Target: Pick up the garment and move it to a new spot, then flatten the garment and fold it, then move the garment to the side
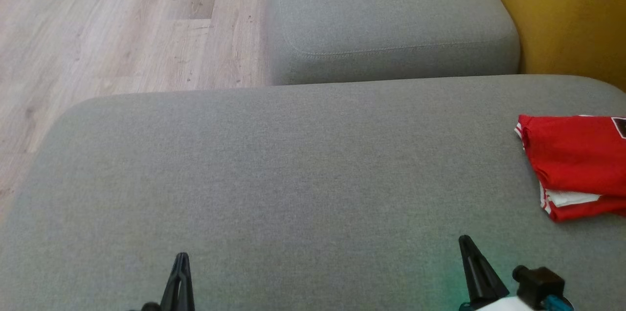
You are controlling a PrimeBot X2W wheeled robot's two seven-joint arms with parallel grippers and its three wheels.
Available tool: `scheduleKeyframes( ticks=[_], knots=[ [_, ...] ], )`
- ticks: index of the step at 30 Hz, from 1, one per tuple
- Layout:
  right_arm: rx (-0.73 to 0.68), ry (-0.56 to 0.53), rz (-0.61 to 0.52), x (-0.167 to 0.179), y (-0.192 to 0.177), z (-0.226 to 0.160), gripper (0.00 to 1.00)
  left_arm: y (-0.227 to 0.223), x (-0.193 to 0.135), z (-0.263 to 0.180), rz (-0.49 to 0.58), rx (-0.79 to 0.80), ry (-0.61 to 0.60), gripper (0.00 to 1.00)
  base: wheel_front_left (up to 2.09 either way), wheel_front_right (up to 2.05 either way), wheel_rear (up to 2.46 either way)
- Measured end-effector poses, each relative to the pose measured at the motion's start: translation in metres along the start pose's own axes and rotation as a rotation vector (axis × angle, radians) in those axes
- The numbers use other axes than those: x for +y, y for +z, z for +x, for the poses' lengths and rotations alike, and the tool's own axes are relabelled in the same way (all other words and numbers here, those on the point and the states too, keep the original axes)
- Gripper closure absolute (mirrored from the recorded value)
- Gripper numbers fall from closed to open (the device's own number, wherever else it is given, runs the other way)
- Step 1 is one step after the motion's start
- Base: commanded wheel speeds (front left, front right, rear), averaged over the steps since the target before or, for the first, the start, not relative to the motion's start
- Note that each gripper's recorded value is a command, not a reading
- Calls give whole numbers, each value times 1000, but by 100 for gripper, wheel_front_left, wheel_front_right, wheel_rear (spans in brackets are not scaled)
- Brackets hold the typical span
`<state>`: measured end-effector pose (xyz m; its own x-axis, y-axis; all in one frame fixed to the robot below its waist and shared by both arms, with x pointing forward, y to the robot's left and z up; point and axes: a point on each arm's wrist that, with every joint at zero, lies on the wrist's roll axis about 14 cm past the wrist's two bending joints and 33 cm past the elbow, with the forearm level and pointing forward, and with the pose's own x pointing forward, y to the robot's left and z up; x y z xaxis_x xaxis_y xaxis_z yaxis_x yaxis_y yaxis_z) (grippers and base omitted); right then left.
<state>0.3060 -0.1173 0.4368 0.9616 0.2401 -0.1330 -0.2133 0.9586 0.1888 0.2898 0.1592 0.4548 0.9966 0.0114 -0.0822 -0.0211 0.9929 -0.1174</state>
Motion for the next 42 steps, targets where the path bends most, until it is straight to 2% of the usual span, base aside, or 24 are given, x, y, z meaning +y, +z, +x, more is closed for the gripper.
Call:
scheduleKeyframes(
  ticks=[42],
  knots=[
    [-37, -150, 487, -38, 15, 13, 100, -6, 16, 24, -495, 91, 68, 100, 0, 0, 0]
  ],
)
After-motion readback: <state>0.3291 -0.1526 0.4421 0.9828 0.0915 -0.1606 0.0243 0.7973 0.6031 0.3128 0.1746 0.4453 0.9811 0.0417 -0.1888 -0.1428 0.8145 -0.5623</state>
